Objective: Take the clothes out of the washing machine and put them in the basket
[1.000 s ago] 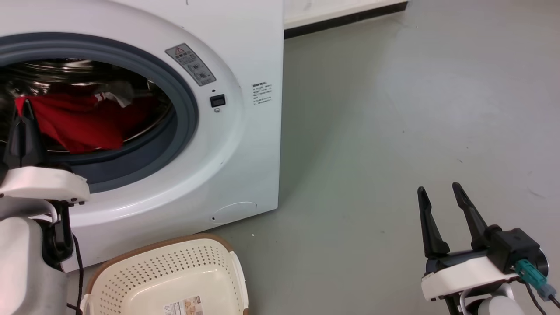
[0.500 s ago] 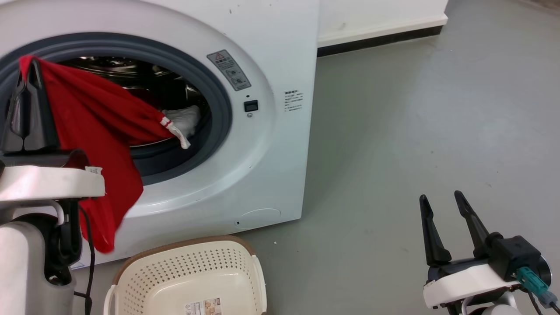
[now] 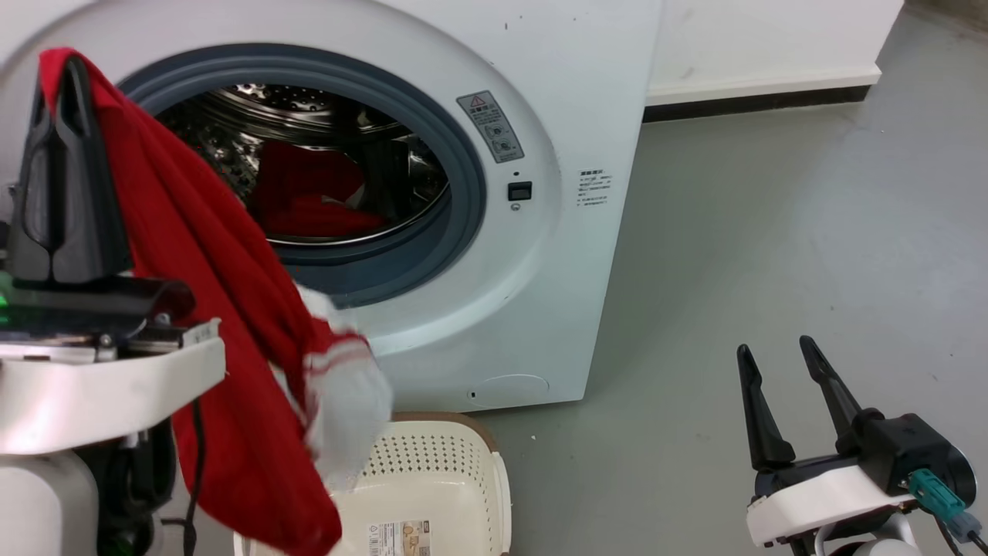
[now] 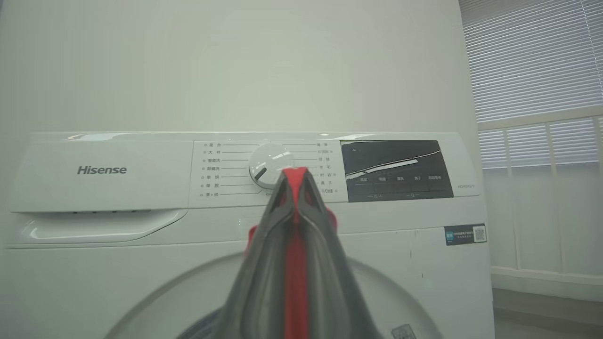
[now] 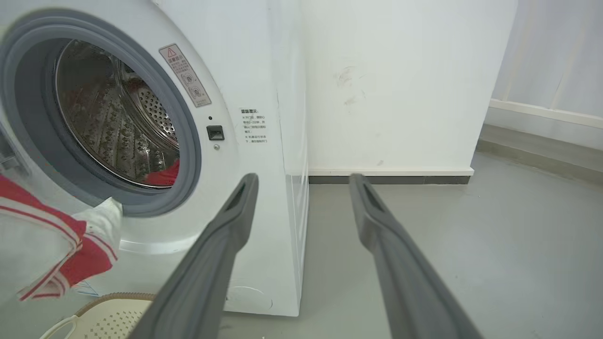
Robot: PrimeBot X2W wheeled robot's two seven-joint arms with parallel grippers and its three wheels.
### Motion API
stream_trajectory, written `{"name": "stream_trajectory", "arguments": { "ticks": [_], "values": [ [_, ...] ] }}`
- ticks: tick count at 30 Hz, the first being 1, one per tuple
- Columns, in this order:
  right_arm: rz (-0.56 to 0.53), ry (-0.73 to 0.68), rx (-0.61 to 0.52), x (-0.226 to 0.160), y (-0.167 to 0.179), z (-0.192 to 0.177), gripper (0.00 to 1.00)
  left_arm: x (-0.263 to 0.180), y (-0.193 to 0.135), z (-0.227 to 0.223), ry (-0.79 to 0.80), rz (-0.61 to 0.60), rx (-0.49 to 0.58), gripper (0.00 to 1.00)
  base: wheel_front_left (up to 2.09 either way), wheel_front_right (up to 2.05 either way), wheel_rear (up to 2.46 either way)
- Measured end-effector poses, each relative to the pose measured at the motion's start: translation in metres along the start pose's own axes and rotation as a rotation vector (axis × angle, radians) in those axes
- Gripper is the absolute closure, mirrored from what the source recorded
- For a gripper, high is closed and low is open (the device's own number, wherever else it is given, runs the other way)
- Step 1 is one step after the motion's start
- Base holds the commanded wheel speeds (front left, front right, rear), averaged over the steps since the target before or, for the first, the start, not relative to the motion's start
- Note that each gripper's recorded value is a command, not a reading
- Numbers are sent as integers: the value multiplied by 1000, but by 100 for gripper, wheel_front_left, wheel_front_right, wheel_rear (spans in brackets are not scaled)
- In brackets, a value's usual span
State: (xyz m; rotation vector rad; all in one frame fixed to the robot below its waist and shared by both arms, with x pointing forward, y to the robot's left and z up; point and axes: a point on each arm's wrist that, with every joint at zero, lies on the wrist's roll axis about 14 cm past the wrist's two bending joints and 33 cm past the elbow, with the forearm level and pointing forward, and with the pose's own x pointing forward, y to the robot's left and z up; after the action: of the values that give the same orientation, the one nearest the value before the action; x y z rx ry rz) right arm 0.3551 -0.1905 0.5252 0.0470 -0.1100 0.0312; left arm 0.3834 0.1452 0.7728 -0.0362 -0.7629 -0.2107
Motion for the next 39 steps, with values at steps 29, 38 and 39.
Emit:
{"name": "stream_trajectory", "arguments": {
  "ticks": [29, 38, 39],
  "values": [
    [36, 96, -11, 42, 7, -39, 0, -234, 5, -294, 975, 363, -260, 100, 0, 0, 0],
    [17, 161, -29, 60, -3, -71, 0, -275, -1, -369, 1175, 388, -273, 100, 0, 0, 0],
    [15, 167, -32, 62, -5, -75, 0, -279, -1, -378, 1192, 387, -274, 100, 0, 0, 0]
  ]
}}
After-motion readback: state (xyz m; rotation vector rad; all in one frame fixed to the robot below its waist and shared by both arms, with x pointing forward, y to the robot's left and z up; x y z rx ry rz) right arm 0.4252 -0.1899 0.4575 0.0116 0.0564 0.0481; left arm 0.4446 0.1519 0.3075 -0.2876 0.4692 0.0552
